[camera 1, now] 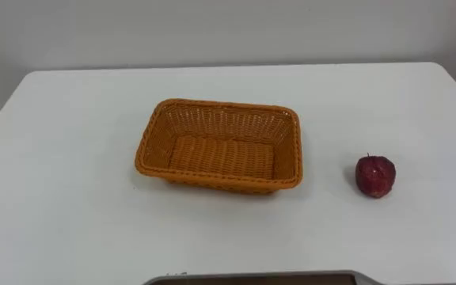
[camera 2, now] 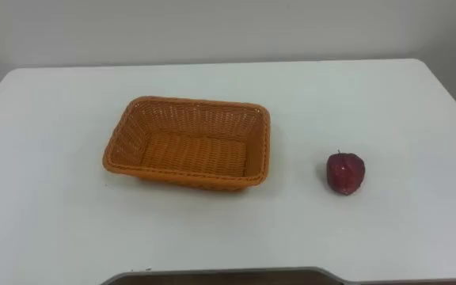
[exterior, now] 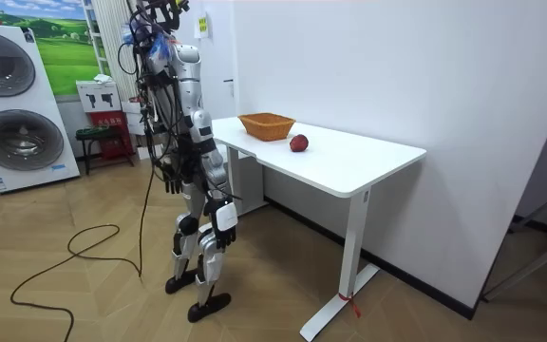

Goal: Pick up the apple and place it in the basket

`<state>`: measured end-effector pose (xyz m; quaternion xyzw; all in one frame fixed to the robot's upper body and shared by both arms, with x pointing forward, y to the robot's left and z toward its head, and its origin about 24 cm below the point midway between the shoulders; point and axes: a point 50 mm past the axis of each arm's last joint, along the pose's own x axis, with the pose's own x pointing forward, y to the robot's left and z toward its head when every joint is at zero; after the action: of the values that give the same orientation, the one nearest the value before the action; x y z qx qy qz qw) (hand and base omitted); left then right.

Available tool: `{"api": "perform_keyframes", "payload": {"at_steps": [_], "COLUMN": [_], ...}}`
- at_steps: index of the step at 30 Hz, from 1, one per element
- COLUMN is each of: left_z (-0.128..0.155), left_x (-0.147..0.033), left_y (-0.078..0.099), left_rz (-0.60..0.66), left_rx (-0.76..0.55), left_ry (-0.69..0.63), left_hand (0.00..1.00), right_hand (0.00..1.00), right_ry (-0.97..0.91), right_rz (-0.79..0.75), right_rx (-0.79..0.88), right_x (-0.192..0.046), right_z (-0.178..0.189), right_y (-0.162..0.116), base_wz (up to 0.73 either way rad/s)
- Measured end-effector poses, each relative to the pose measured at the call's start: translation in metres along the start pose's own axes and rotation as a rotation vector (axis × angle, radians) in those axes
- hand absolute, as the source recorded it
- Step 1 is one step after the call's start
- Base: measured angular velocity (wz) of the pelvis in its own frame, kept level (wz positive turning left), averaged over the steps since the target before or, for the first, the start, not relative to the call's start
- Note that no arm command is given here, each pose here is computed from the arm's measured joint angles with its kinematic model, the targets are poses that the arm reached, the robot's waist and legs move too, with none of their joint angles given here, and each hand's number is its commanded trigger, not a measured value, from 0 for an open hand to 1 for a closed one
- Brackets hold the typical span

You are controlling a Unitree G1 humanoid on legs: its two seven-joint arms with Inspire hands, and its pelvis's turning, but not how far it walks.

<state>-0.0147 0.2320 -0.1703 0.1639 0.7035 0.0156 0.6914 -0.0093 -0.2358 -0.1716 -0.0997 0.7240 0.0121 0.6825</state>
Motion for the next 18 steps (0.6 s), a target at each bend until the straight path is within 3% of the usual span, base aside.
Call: {"api": "perform_keyframes", "payload": {"at_steps": [6,11,16,18], "left_z": [0.002,0.004,0.005,0.001], "left_x": [0.0,0.0,0.0,0.0], "left_y": [0.001,0.003,0.006,0.008], "left_rz": [0.012,0.024,0.048,0.056], "left_rx": [-0.007,-0.011,-0.048,-0.082], "left_ry": [-0.005,-0.011,-0.021,-0.018], "left_hand": [0.0,0.0,0.0,0.0], "right_hand": [0.0,0.0,0.0,0.0], "right_ry": [-0.002,-0.012,0.013,0.008], "right_rz": [0.001,-0.033,-0.105,-0.126], "right_rx": [0.001,0.154,0.458,0.693], "right_x": [0.0,0.0,-0.001,-0.001], "right_z": [0.001,0.0,-0.013,-0.015], "right_y": [0.0,-0.002,-0.005,-0.009], "base_wz": [-0.02,-0.05,-0.06,-0.08]}}
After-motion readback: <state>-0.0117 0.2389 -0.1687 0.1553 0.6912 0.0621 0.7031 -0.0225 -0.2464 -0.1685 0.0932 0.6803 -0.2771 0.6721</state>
